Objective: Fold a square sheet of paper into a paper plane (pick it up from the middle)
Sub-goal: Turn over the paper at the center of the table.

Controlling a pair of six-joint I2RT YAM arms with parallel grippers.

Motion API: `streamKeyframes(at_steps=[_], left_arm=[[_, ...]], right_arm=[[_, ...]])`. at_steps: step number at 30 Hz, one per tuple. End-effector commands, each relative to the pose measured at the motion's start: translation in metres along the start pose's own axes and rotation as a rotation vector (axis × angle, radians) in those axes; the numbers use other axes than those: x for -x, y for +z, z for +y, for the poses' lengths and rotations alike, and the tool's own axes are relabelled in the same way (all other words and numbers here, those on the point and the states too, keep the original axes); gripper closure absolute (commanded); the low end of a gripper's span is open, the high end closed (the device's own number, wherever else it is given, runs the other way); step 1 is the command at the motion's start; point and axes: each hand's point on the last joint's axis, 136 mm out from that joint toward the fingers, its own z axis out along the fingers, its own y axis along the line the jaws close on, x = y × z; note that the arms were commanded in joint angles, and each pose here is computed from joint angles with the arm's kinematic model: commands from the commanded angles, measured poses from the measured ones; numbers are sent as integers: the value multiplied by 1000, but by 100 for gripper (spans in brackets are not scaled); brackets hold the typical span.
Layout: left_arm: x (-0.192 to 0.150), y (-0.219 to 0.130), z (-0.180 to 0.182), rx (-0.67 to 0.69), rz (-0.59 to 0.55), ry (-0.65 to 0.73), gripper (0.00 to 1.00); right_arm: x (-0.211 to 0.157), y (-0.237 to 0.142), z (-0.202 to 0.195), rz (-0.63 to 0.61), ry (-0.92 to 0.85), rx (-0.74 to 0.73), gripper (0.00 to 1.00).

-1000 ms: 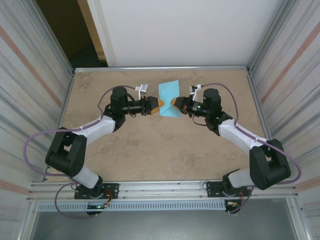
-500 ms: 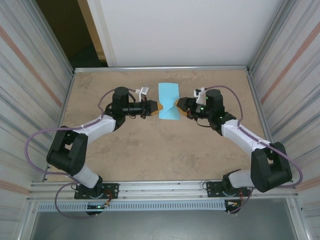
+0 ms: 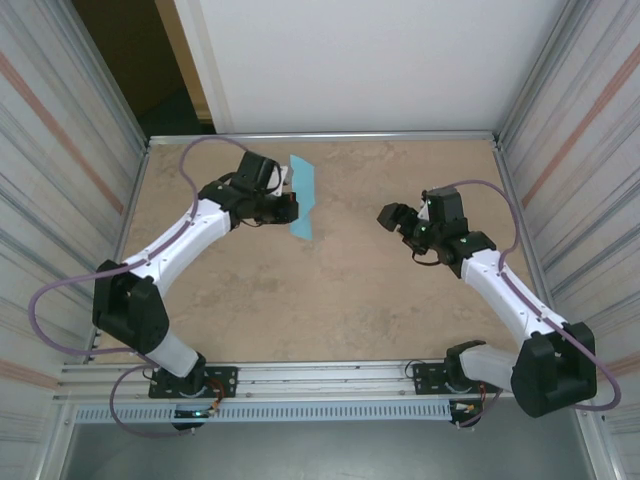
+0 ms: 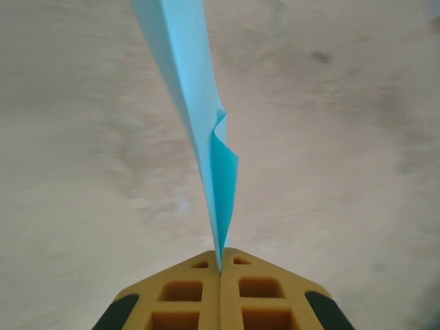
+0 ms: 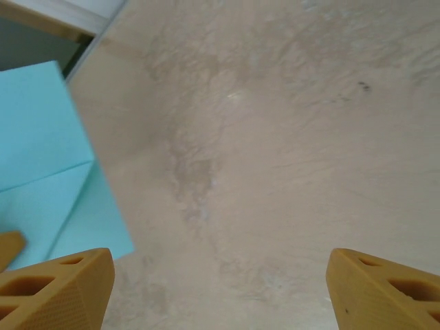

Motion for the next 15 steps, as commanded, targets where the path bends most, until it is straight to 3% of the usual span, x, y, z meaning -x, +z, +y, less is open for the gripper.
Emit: streamKeyframes(at_steps=[1,4,9,12,15], left_arm=[[-18,-19,60,485,112,241,95],[-12,-14,61,650,137,351,94],[-16,18,47,756,195,451,94],[-27,46,30,691,234,449,94],[-46,76,3,503,305,375,86]], right_arm=[[13,-15,-12,-69,-38,-89,20],[15,-19,-20,-89,-21,-123,20],[16,-24,-43,-134,91,-175,21],[14,-26,-57,-151,152,-190,21],[11,-29,-67,-159,185,-203,21]])
